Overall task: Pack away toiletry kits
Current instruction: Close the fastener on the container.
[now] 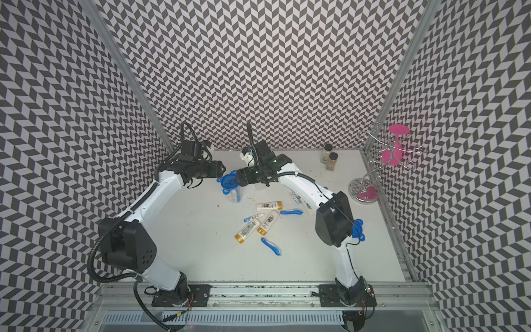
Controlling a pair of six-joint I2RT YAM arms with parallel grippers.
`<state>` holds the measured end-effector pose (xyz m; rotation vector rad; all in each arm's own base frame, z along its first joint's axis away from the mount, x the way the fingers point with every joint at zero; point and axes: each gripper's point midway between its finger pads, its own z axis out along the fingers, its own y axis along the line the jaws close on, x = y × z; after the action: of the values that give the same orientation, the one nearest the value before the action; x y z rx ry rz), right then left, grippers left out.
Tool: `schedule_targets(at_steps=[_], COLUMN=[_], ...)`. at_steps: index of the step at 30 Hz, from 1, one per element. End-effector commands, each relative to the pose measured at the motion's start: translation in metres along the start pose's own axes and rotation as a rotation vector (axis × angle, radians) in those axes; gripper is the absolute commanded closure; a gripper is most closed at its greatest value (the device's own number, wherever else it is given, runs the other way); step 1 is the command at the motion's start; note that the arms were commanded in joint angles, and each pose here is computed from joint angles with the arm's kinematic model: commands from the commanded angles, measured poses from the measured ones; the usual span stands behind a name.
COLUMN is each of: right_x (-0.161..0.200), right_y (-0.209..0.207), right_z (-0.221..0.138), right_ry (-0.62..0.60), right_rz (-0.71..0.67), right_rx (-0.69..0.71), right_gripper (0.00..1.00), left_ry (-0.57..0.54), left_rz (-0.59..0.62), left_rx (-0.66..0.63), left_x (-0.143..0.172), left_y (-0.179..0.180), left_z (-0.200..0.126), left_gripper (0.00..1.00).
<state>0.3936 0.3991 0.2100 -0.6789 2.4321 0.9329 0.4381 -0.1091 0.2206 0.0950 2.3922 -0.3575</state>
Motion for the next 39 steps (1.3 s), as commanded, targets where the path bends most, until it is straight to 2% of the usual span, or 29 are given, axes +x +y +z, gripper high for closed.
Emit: schedule_targets(at_steps=[1, 17, 24, 39], right_x=[-0.002, -0.01, -0.007, 0.0], right_y=[-0.004, -0.014, -0.01, -0.004], right_z=[-0.001, 0.013, 0.019, 0.033], right_ry=[0.021, -0.005, 0.005, 0.033], right_rz=[-0.02, -0.025, -0.026, -0.016], right_rx=[-0.016, -0.036, -0.058, -0.11], right_gripper=[0.29, 0.49, 0.53, 0.6], left_ry=[-0.022, 0.092, 0.13, 0.159], left_rz=[0.051, 0.127, 0.121, 0.102], left_rx=[0.035, -0.09, -0.159, -0.15], left_x=[-0.004, 0.029, 0.037, 0.055], left_y=[-0.01, -0.016, -0.005, -0.005], left_z=[-0.002, 0.035, 0.037, 0.04], left_gripper=[0.37, 0.35, 0.34, 0.34])
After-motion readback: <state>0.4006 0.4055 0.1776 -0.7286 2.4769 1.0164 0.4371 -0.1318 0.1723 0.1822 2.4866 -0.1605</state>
